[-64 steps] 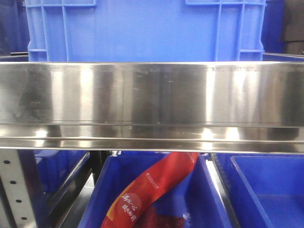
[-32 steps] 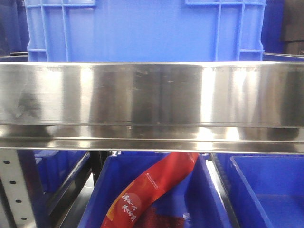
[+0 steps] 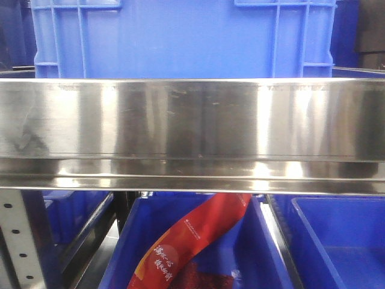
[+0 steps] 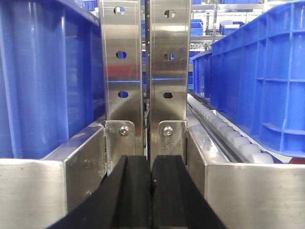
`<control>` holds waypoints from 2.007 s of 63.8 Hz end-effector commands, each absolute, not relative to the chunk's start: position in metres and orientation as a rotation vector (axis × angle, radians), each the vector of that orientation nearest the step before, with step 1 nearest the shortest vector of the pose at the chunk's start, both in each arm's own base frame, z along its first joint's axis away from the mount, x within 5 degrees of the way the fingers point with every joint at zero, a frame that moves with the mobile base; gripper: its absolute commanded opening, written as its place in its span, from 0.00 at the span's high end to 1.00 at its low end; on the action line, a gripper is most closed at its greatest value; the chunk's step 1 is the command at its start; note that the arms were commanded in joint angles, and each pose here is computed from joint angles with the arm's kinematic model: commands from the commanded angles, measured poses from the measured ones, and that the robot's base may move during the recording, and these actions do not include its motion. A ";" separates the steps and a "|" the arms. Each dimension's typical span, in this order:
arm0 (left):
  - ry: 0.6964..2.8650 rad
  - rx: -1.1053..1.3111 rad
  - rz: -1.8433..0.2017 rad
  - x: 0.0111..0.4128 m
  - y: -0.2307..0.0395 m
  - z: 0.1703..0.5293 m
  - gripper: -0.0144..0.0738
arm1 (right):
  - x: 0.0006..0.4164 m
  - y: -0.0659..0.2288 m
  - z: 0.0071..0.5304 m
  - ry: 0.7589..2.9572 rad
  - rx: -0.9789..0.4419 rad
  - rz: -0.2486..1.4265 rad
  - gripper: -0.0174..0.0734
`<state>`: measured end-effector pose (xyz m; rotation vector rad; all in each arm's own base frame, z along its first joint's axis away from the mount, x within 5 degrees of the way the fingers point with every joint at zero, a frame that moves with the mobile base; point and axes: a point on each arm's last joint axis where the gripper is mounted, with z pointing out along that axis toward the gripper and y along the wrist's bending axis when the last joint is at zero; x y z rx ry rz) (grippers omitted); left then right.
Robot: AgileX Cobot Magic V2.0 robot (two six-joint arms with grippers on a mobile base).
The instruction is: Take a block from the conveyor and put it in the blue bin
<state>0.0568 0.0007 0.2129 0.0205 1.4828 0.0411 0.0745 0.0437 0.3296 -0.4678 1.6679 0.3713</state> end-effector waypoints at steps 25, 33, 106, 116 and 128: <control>1.458 0.018 0.047 0.056 0.001 0.216 0.96 | 0.074 0.043 0.331 1.644 -0.465 0.360 0.98; 1.458 0.018 0.047 0.056 0.001 0.216 0.96 | 0.074 0.042 0.330 1.643 -0.464 0.356 0.98; 1.458 0.018 0.047 0.056 0.001 0.216 0.96 | 0.056 0.000 0.211 1.510 0.030 0.023 0.98; 1.458 0.018 0.047 0.056 0.001 0.216 0.96 | 0.056 0.000 0.210 1.515 0.030 0.023 0.98; 1.458 0.018 0.047 0.056 0.001 0.216 0.96 | 0.056 0.000 0.210 1.513 0.030 0.023 0.98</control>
